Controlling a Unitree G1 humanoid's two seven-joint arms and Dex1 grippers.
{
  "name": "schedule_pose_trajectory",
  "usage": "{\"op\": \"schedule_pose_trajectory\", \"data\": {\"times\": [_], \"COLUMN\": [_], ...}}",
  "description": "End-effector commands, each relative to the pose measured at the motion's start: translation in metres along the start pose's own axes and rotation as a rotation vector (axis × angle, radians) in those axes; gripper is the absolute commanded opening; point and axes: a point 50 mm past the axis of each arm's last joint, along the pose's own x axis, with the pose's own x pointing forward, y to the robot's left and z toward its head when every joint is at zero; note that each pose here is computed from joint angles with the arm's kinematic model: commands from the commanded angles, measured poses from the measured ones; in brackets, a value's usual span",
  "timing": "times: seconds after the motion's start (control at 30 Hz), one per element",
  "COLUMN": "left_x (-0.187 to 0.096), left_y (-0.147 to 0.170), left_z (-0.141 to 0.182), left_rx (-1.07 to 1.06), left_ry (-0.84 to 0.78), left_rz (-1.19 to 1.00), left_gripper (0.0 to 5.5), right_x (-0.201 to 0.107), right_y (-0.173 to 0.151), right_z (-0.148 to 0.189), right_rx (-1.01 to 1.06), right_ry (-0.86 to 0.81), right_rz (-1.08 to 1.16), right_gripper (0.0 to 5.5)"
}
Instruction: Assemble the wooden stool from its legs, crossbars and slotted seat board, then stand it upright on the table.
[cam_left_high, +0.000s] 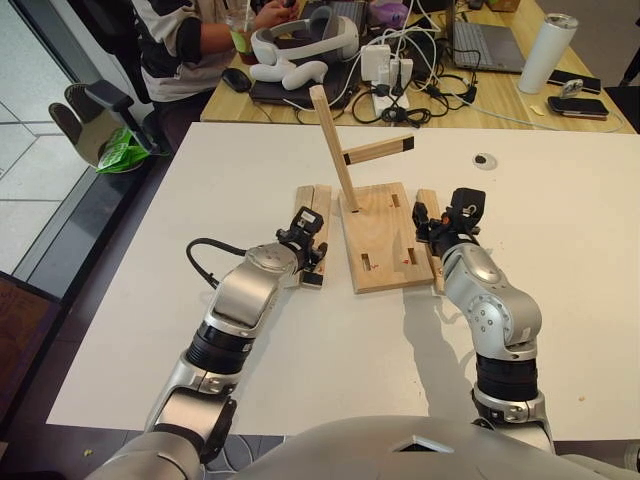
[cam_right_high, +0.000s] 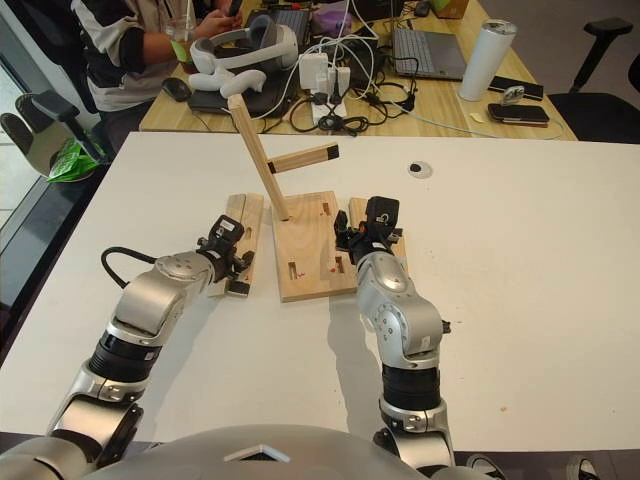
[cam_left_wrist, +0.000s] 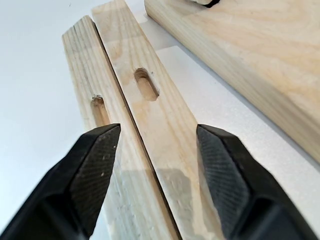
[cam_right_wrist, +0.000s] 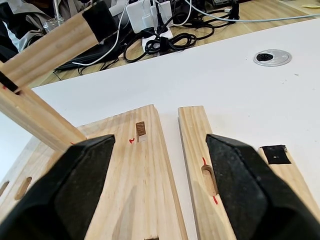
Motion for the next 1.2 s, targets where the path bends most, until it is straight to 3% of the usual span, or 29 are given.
{"op": "schedule_pose_trajectory", "data": {"times": [0.03, 0.37, 0.67, 0.93, 1.1, 1.2], "left_x": [-0.002, 0.001, -0.001, 0.0, 0.001, 0.002], "left_y": [-0.017, 0.0, -0.024, -0.024, -0.016, -0.012], "left_z": [0.0, -0.001, -0.019, -0.024, -0.027, -0.027], "left_rx": [-0.119, -0.195, -0.209, -0.203, -0.231, -0.212], "left_ry": [0.019, 0.018, 0.086, 0.095, 0.086, 0.075], "left_rz": [-0.081, 0.064, -0.045, -0.04, -0.011, 0.007], "left_gripper": [2.83, 2.83, 2.83, 2.83, 2.15, 2.05], "right_x": [0.003, 0.003, 0.003, 0.003, 0.004, 0.005], "right_y": [0.015, 0.014, 0.014, 0.014, 0.015, 0.016], "right_z": [0.003, 0.001, 0.002, 0.0, 0.001, 0.002], "right_rx": [0.061, 0.061, 0.056, 0.058, 0.061, 0.062], "right_ry": [-0.008, -0.005, 0.0, 0.005, 0.001, -0.001], "right_rz": [0.036, 0.028, 0.027, 0.022, 0.02, 0.023], "right_gripper": [3.41, 3.41, 3.41, 3.41, 3.41, 3.41]}}
